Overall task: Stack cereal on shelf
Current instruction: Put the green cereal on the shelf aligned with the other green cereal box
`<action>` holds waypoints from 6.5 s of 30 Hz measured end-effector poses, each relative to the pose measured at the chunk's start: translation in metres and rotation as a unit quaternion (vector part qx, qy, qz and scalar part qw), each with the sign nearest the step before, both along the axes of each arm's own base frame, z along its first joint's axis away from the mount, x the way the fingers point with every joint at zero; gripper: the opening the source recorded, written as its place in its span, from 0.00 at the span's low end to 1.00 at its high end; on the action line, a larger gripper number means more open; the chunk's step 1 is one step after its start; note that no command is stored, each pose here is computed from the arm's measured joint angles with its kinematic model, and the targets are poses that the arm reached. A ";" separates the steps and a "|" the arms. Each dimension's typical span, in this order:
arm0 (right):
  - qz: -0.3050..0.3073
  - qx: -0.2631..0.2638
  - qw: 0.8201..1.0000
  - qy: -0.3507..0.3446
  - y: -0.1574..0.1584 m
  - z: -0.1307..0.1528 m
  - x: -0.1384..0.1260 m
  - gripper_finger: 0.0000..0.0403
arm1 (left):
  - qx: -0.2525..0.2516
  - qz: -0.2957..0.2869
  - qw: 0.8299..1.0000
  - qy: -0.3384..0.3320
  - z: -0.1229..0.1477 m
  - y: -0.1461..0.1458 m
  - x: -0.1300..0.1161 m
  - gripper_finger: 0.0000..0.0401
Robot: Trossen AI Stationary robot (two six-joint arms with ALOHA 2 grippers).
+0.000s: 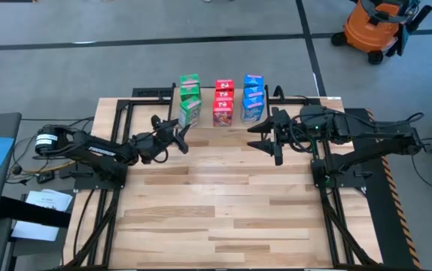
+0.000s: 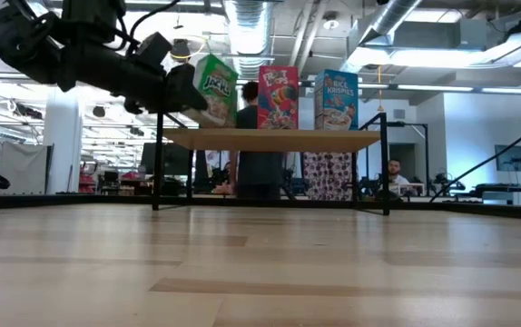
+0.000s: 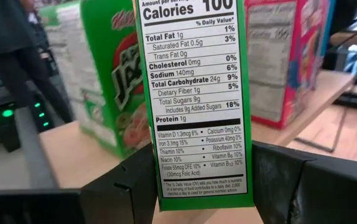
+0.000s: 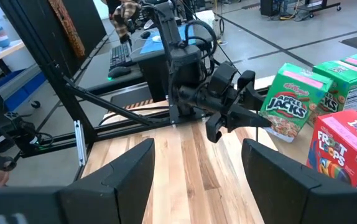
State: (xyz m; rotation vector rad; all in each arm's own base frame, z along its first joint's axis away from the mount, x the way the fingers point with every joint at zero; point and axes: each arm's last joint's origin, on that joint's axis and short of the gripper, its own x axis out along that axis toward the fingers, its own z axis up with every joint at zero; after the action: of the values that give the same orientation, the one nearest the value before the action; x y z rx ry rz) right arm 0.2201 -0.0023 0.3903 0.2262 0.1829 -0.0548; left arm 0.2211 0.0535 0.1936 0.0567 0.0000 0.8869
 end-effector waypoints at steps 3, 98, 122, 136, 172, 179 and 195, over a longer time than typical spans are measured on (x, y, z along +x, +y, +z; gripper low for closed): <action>0.000 0.000 1.000 0.000 0.000 0.000 0.000 0.66 | -0.006 0.006 1.000 0.005 -0.002 0.001 0.000 0.47; 0.000 0.000 1.000 0.001 0.000 0.000 0.000 0.66 | 0.022 0.017 0.998 0.057 0.028 -0.015 0.010 0.72; 0.000 0.000 1.000 0.000 0.000 0.000 0.000 0.66 | 0.024 0.055 0.996 0.062 0.028 -0.040 0.008 0.72; 0.000 0.000 1.000 0.000 0.000 0.000 0.000 0.66 | 0.031 0.109 0.991 0.075 0.029 -0.058 0.003 0.72; 0.000 0.000 1.000 0.001 0.000 0.000 0.000 0.66 | 0.063 0.196 0.971 0.122 0.035 -0.016 0.000 0.72; 0.000 0.000 1.000 0.000 0.000 0.000 0.000 0.66 | 0.061 0.200 0.971 0.118 0.035 -0.005 0.000 0.72; 0.000 0.000 1.000 0.000 0.000 0.000 0.000 0.66 | 0.053 0.191 0.976 0.095 0.035 0.014 -0.003 0.72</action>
State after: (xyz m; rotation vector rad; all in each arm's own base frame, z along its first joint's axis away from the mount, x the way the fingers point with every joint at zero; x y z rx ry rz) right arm 0.2202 -0.0023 0.3901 0.2262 0.1838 -0.0549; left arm 0.2185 0.0670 0.2284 0.2481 0.1454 1.2626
